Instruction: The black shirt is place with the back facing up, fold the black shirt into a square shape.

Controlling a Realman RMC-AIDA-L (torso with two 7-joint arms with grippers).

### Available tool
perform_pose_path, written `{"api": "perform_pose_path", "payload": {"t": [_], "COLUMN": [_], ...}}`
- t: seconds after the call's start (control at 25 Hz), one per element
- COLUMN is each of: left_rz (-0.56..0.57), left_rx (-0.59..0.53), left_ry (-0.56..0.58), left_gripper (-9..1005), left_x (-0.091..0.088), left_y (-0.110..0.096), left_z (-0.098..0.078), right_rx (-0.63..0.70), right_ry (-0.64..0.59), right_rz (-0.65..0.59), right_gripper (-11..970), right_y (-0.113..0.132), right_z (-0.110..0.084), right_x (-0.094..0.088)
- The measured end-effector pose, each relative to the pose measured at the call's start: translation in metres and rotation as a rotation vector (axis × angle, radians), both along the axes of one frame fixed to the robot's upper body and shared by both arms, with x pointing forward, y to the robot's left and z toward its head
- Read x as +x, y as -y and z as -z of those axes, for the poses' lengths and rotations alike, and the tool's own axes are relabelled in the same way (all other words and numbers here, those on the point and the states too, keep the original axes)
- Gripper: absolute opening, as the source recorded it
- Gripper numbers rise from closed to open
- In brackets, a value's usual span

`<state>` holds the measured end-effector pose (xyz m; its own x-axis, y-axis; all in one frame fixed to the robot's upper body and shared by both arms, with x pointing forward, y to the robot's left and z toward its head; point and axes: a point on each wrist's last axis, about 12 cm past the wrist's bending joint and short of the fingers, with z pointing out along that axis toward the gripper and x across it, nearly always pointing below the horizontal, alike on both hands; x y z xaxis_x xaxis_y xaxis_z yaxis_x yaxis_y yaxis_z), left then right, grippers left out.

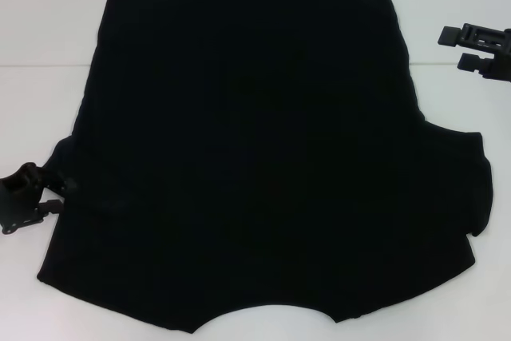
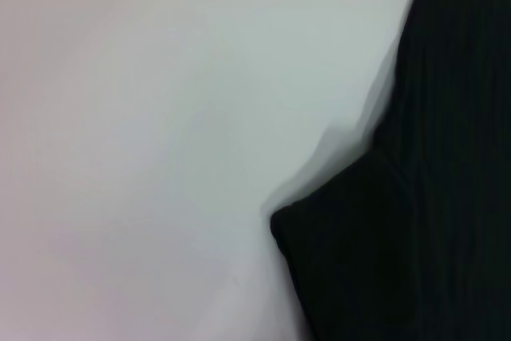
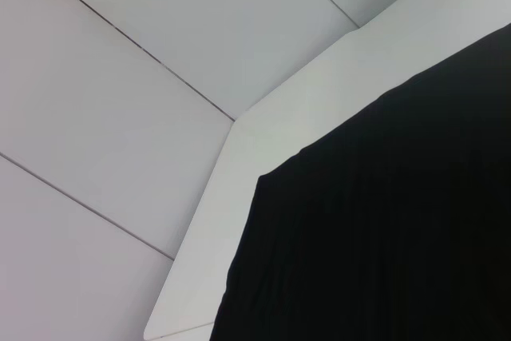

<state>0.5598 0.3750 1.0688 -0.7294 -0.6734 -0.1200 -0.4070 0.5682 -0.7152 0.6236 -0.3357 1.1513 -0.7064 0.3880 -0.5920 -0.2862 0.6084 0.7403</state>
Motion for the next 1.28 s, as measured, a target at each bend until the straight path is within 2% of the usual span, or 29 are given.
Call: {"api": "perform_pose_path", "payload": {"t": [1.28], "left_rz": [-0.027], "left_rx": [0.023], "left_ry": [0.035], "left_gripper": [407], "left_x": [0.017], "left_y": [0.007], "left_z": [0.001], "right_rx": [0.003], "right_ry": [-0.003], "right_rz": [0.004], "right_gripper": [845], "right_y": [0.001], "right_z": [0.0], "right_x": [0.0]}}
